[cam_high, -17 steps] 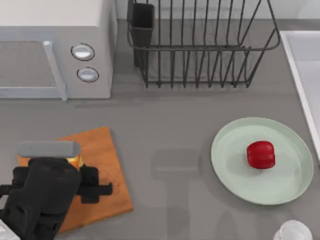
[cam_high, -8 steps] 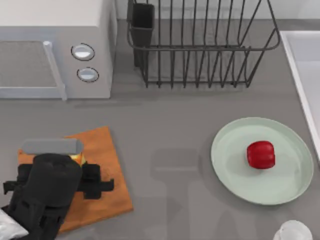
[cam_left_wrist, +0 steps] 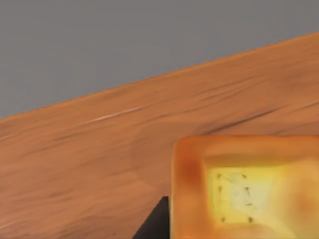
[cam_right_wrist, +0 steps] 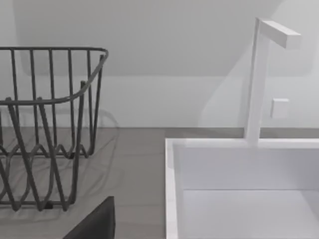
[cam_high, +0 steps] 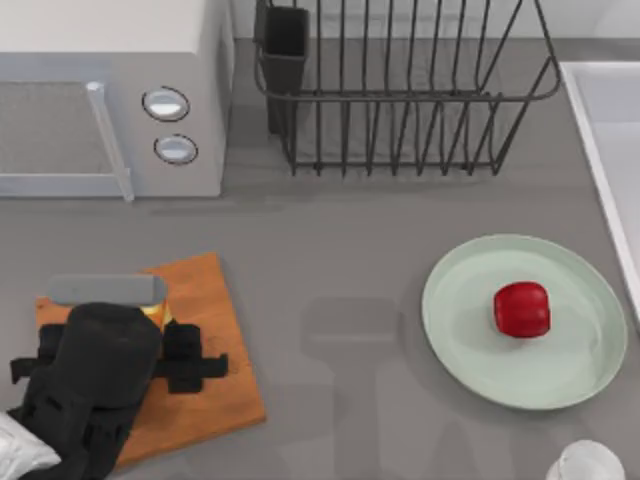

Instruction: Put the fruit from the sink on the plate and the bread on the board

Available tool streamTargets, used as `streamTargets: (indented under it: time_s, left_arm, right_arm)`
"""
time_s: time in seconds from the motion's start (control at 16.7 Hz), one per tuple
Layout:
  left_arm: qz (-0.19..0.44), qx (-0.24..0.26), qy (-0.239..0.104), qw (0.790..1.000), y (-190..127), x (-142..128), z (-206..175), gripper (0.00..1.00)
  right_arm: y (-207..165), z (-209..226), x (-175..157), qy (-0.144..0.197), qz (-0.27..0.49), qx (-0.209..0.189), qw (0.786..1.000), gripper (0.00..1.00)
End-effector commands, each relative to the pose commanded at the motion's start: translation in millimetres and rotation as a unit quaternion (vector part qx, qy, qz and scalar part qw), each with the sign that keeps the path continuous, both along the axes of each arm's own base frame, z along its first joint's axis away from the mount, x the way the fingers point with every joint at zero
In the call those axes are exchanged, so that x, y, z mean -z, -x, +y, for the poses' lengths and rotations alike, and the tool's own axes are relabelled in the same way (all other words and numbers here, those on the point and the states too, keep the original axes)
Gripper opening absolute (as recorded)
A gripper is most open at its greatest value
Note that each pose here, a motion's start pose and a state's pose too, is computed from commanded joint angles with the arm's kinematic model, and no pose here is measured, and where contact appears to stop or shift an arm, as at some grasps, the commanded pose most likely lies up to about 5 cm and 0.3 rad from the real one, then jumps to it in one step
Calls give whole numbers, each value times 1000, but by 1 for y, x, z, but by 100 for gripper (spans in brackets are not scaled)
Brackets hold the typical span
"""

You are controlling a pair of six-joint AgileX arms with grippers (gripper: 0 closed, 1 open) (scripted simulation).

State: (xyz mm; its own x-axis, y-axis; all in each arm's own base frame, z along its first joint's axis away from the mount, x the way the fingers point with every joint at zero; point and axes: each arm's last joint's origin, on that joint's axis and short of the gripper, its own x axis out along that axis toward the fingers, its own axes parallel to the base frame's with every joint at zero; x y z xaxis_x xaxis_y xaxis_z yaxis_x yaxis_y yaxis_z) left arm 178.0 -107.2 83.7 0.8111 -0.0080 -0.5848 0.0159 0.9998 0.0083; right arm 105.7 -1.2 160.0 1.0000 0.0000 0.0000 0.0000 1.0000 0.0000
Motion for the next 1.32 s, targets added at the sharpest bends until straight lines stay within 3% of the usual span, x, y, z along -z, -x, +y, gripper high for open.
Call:
streamTargets:
  time_s: [0.06, 0.84, 1.32]
  left_arm:
    - [0, 0, 0, 1000, 0, 0, 0, 0]
    - [0, 0, 0, 1000, 0, 0, 0, 98]
    - [0, 0, 0, 1000, 0, 0, 0, 100]
  right_arm:
    - [0, 0, 0, 0, 0, 0, 1000, 100]
    - [0, 0, 0, 0, 0, 0, 1000, 100]
    - [0, 0, 0, 0, 0, 0, 1000, 100]
